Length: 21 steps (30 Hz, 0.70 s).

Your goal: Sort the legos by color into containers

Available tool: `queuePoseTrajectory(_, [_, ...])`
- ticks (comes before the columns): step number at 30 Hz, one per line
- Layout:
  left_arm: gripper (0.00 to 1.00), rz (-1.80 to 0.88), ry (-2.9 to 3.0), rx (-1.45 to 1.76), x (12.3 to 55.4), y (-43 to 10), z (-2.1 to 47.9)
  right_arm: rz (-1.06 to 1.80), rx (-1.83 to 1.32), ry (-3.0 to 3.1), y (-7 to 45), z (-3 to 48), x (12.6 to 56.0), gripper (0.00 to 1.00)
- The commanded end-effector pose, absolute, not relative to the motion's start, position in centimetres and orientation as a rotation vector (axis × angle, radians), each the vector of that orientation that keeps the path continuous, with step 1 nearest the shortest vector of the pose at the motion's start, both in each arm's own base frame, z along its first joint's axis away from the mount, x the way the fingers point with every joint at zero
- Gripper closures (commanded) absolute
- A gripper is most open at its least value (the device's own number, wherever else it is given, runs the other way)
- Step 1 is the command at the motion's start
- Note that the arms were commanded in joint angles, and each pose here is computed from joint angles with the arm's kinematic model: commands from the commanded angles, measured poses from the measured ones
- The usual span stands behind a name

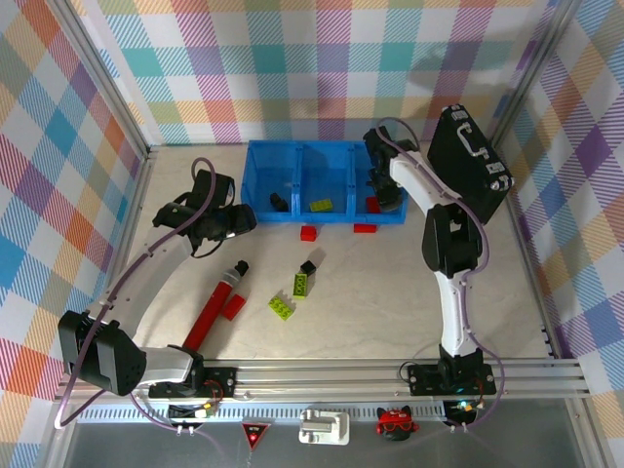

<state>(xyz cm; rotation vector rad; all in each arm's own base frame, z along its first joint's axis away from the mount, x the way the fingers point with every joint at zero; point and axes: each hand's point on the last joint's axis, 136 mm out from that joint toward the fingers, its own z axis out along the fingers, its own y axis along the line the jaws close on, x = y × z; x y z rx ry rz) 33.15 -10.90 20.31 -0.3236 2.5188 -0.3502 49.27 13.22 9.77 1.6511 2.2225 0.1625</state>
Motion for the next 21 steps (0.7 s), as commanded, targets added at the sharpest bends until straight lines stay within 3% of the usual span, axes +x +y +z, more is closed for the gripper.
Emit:
queuePoseTrajectory(1, [0.47,-0.322,2.521,-0.313,32.5,-10.2,20.6,0.085,1.704,2.165,12.8,9.9,48.8,0.27])
queuePoseTrajectory(8, [0.47,-0.315,2.526,-0.304,32.5,-10.2,20.7,0.077,1.676,2.173,12.8,10.5,48.9,0.16])
queuePoseTrajectory(21, [0.47,-0.364,2.543,-0.308,32.6,-10.9,20.5,0.2,1.224,2.335,15.5,16.1,48.6,0.19])
